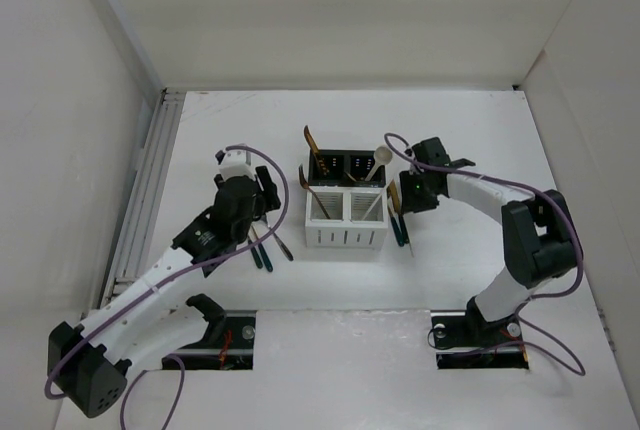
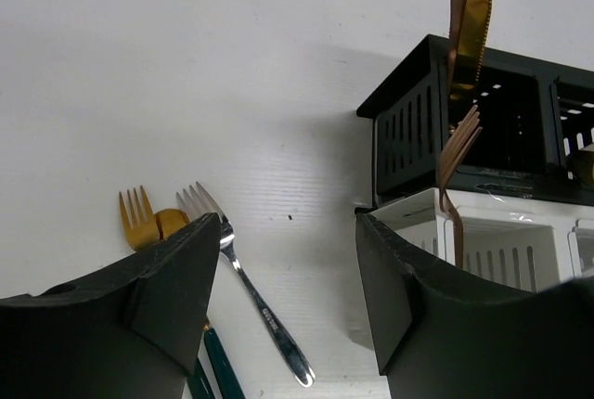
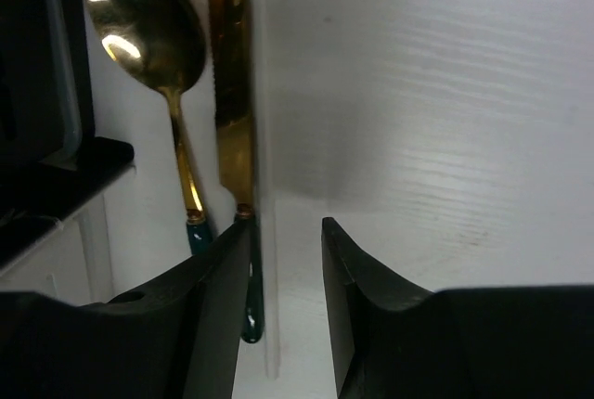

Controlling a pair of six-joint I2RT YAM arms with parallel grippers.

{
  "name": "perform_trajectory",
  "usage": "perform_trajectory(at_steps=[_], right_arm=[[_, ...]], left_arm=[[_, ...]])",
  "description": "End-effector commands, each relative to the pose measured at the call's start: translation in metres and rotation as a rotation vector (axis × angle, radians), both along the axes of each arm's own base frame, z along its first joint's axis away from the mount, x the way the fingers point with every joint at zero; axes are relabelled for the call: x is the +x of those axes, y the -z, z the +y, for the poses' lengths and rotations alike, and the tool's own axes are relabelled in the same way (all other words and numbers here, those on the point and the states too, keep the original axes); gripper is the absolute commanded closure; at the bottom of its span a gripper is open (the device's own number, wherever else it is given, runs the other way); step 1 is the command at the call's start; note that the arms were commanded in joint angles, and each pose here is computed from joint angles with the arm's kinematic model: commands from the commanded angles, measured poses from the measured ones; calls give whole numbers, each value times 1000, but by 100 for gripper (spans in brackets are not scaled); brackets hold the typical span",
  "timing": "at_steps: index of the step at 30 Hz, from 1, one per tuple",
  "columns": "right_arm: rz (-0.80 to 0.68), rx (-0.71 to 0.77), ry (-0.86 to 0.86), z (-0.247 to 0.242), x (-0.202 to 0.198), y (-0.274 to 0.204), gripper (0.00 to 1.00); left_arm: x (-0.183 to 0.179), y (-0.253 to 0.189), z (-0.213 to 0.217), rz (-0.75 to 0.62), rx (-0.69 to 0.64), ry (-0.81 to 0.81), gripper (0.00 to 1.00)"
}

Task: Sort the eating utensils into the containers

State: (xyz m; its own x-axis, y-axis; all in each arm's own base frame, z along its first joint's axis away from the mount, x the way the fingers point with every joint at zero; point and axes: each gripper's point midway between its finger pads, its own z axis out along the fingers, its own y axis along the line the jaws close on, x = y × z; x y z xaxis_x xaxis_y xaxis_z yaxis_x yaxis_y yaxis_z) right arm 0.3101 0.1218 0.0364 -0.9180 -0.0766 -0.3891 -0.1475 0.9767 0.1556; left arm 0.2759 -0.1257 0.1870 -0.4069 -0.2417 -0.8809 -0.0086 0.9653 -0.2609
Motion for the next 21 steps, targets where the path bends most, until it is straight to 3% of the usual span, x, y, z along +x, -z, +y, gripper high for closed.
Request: perform_trajectory(at_steps=[1, 10, 21], right_arm=[[-29, 54, -33, 28, 2, 3, 58], [9, -8, 24, 27, -6, 20, 62], [-94, 17, 37, 24, -11, -28, 54]], left_arm=[[4, -18, 0, -43, -44, -3, 43], [6, -20, 4, -45, -74, -23, 43], [2, -14, 1, -29, -86, -1, 43]])
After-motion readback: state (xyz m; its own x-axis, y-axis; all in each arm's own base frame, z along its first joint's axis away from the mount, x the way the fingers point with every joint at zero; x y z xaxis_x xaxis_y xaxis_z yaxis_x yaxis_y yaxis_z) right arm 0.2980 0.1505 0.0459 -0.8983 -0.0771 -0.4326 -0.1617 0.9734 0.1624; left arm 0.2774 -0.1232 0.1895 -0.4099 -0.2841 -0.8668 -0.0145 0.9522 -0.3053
